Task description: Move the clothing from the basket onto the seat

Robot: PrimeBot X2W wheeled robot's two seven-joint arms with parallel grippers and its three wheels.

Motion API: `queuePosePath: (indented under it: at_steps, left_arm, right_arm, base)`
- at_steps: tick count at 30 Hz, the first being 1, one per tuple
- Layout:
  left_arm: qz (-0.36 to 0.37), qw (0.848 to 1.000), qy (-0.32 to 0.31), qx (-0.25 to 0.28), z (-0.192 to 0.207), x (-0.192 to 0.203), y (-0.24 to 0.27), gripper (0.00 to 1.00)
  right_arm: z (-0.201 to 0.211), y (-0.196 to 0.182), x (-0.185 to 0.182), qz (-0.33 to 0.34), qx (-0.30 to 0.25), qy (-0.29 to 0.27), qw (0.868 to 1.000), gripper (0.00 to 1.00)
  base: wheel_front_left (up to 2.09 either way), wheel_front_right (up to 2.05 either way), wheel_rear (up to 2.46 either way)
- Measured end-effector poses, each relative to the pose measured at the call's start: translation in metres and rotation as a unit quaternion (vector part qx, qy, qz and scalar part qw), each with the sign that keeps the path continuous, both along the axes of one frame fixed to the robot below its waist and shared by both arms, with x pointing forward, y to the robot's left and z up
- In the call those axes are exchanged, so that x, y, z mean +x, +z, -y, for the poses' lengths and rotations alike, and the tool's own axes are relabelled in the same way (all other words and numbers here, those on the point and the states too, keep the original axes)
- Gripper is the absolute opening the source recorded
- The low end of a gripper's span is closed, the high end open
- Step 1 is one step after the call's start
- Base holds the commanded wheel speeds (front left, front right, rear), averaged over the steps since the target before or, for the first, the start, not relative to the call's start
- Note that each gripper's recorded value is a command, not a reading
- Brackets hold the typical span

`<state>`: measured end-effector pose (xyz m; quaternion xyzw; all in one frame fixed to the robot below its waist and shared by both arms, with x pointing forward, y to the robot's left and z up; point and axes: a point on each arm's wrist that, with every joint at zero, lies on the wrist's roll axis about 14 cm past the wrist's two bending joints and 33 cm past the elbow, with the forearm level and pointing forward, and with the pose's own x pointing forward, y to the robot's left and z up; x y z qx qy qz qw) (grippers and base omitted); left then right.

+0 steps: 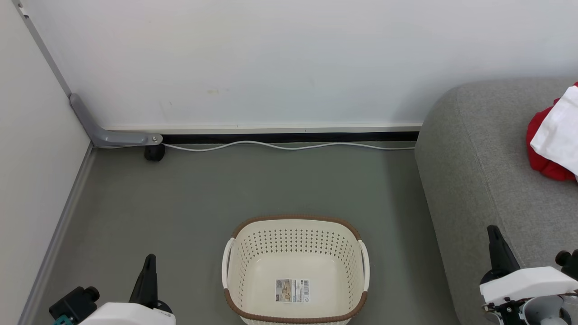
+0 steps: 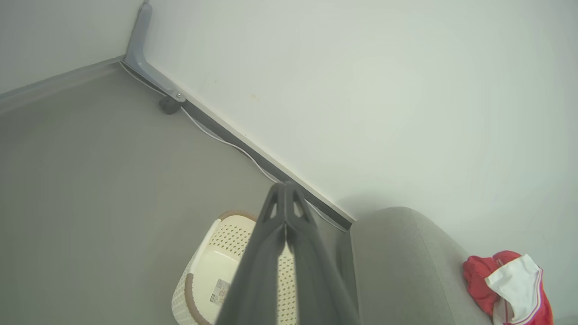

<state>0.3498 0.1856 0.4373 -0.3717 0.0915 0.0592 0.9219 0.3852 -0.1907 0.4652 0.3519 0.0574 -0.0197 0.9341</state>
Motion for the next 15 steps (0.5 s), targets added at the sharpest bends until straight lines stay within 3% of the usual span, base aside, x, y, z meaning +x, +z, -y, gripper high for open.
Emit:
queuePosePath:
  at_steps: [15]
  left_arm:
    - [0.001,0.997,0.018,-0.080,-0.0023,0.0027,0.0027,0.00]
  right_arm:
    - [0.0038,0.0019,-0.0008,-0.003,0.084,-0.017,0.996,0.00]
  base:
    - [0.00,0.00,0.00]
